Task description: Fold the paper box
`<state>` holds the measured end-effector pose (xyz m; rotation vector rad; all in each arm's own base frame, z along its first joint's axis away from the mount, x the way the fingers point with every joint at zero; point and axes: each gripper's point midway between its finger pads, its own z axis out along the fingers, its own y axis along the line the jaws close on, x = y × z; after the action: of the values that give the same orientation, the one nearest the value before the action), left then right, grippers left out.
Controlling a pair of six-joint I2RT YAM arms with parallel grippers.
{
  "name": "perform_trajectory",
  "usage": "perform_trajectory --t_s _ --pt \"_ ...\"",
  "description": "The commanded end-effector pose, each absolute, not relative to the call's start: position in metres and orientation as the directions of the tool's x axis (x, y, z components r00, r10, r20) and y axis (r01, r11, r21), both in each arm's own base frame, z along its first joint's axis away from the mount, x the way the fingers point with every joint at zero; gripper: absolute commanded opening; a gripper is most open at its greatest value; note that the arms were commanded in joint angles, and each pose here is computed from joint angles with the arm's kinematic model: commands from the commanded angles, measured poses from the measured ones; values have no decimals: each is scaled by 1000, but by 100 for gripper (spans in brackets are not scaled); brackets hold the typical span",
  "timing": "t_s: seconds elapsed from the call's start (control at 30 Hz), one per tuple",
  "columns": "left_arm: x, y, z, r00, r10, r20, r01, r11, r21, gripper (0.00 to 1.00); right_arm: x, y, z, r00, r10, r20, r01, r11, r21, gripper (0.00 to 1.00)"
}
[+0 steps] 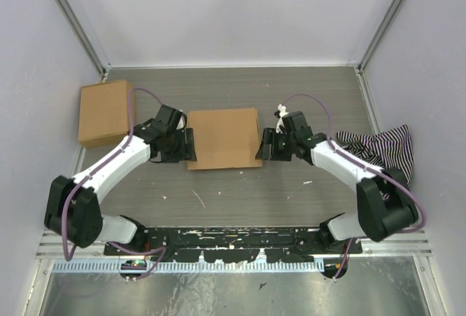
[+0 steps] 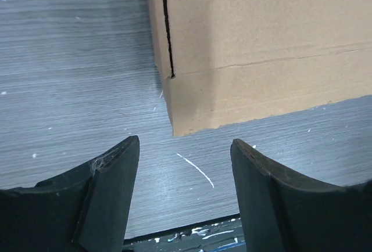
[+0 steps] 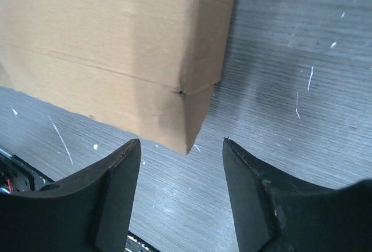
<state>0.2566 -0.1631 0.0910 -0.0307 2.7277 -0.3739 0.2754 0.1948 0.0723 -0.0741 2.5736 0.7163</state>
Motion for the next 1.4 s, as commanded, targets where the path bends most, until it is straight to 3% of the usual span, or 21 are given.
perform_trajectory --t_s 0.0,0.07,0.1,0.17,0.2,0.37,0.6,0.77,0.97,1.37 --pt "277 -153 142 -833 -145 -534 1 965 -264 71 282 201 122 -799 99 -593 -240 852 466 61" --pt "291 -166 162 -796 -170 -581 33 946 -322 70 276 210 131 -785 93 -613 -265 843 468 54" --pt "299 -174 171 -783 -178 -596 54 935 -351 69 273 215 133 -781 87 -619 -275 842 465 43" --pt "316 -191 179 -768 -179 -615 96 917 -386 65 268 225 133 -772 76 -631 -287 844 453 10" --pt "326 -199 181 -759 -179 -626 114 910 -399 63 267 229 130 -769 74 -635 -286 848 446 2" --pt "367 -237 170 -747 -164 -645 176 886 -429 60 273 230 103 -782 77 -619 -210 902 377 1" --pt "388 -272 131 -800 -67 -597 211 899 -384 60 283 235 75 -795 60 -603 -188 922 340 1" --pt "382 -279 95 -854 3 -520 216 912 -349 59 295 241 62 -796 61 -603 -169 933 318 1" --pt "362 -286 58 -900 98 -426 243 922 -302 50 314 245 61 -755 104 -647 -132 943 305 1" --pt "317 -307 16 -937 174 -302 288 875 -389 35 358 259 69 -594 187 -782 -68 957 281 1"
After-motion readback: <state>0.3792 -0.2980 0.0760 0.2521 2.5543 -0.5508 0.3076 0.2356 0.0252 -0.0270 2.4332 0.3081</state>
